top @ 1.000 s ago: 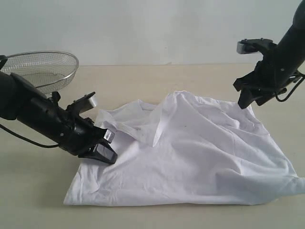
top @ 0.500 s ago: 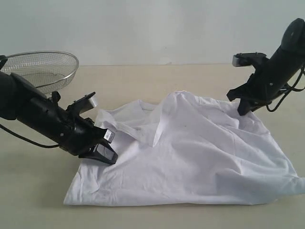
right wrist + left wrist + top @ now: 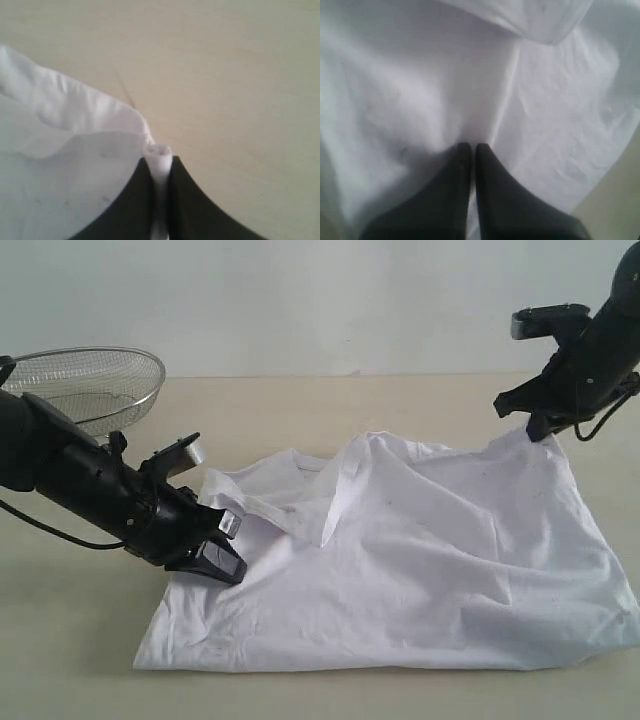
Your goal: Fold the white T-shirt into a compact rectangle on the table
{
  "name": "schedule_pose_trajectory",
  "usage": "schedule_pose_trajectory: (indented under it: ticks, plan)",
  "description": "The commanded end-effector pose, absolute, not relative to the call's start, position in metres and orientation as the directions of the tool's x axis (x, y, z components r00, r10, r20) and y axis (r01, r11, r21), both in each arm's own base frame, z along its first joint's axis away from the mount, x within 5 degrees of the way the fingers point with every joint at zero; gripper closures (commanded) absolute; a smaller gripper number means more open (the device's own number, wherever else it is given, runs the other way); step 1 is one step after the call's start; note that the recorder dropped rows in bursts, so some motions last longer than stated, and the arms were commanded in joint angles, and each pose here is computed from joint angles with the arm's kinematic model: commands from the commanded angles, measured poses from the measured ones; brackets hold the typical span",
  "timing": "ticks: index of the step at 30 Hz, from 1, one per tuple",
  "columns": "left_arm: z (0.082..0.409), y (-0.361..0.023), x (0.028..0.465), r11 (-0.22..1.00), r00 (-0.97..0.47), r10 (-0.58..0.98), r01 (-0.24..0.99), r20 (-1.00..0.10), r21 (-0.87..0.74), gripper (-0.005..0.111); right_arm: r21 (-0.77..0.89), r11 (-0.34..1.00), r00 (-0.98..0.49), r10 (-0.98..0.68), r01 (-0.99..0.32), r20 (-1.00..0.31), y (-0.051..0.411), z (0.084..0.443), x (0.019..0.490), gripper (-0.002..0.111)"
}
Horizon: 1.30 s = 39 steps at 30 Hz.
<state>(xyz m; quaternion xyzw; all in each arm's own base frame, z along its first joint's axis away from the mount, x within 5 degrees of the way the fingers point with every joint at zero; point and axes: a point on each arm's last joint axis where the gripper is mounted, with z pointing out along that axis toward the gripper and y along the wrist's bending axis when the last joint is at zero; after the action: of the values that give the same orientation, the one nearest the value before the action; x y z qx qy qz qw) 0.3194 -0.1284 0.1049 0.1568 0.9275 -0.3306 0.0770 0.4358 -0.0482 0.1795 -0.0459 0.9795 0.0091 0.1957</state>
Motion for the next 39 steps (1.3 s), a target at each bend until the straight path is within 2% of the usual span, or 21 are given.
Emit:
schedule_pose_trajectory:
  ticks: [1, 7, 10, 13, 16, 17, 18, 19, 22, 25, 26, 29, 35, 39]
  plan:
    - [0.105, -0.129, 0.32, 0.739, -0.943, 0.232, 0.332, -0.24, -0.586, 0.102, -0.074, 0.997, -0.909, -0.04, -0.011, -0.414, -0.058, 0.187, 0.438, 0.109]
    - [0.105, -0.129, 0.319, 0.733, -0.944, 0.235, 0.329, -0.232, -0.595, 0.102, -0.093, 0.995, -0.891, -0.012, 0.034, -0.454, -0.061, 0.188, 0.441, 0.109]
    - [0.105, -0.13, 0.319, 0.732, -0.944, 0.236, 0.329, -0.231, -0.597, 0.102, -0.093, 0.995, -0.892, -0.012, 0.033, -0.453, -0.061, 0.188, 0.441, 0.104]
    - [0.105, -0.13, 0.319, 0.732, -0.944, 0.236, 0.329, -0.231, -0.597, 0.102, -0.097, 0.995, -0.897, -0.023, 0.022, -0.441, -0.061, 0.187, 0.44, 0.084]
    - [0.105, -0.13, 0.319, 0.732, -0.944, 0.236, 0.329, -0.231, -0.597, 0.102, -0.102, 0.995, -0.899, -0.028, 0.018, -0.437, -0.061, 0.187, 0.44, 0.044]
    - [0.105, -0.13, 0.319, 0.732, -0.944, 0.236, 0.329, -0.231, -0.597, 0.102, -0.109, 0.994, -0.9, -0.028, 0.022, -0.436, -0.062, 0.188, 0.439, 0.034]
    - [0.105, -0.129, 0.319, 0.734, -0.944, 0.234, 0.329, -0.232, -0.594, 0.102, -0.102, 0.994, -0.903, -0.006, 0.042, -0.43, -0.062, 0.188, 0.438, 0.033]
    - [0.105, -0.129, 0.319, 0.735, -0.944, 0.233, 0.329, -0.234, -0.593, 0.102, -0.094, 0.994, -0.908, 0.012, 0.057, -0.419, -0.062, 0.189, 0.437, 0.035]
    - [0.105, -0.129, 0.32, 0.74, -0.944, 0.23, 0.328, -0.238, -0.587, 0.102, -0.079, 0.993, -0.928, 0.052, 0.087, -0.369, -0.061, 0.199, 0.431, 0.059]
    - [0.105, -0.129, 0.32, 0.74, -0.944, 0.23, 0.328, -0.238, -0.587, 0.102, -0.016, 0.999, -0.945, 0.024, 0.031, -0.326, -0.049, 0.203, 0.426, 0.109]
    - [0.105, -0.129, 0.32, 0.739, -0.944, 0.231, 0.328, -0.237, -0.588, 0.102, 0.011, 1.0, -0.948, -0.019, -0.024, -0.317, -0.041, 0.202, 0.426, 0.106]
    - [0.105, -0.129, 0.32, 0.733, -0.939, 0.244, 0.343, -0.243, -0.588, 0.102, 0.049, 0.99, -0.955, -0.11, -0.129, -0.277, -0.019, 0.189, 0.428, 0.109]
    - [0.105, -0.13, 0.319, 0.723, -0.937, 0.253, 0.349, -0.241, -0.597, 0.102, 0.071, 0.972, -0.962, -0.207, -0.222, -0.177, 0.023, 0.159, 0.428, 0.109]
    - [0.108, -0.129, 0.318, 0.722, -0.928, 0.273, 0.373, -0.255, -0.583, 0.102, 0.083, 0.964, -0.962, -0.239, -0.252, -0.133, 0.04, 0.154, 0.423, 0.109]
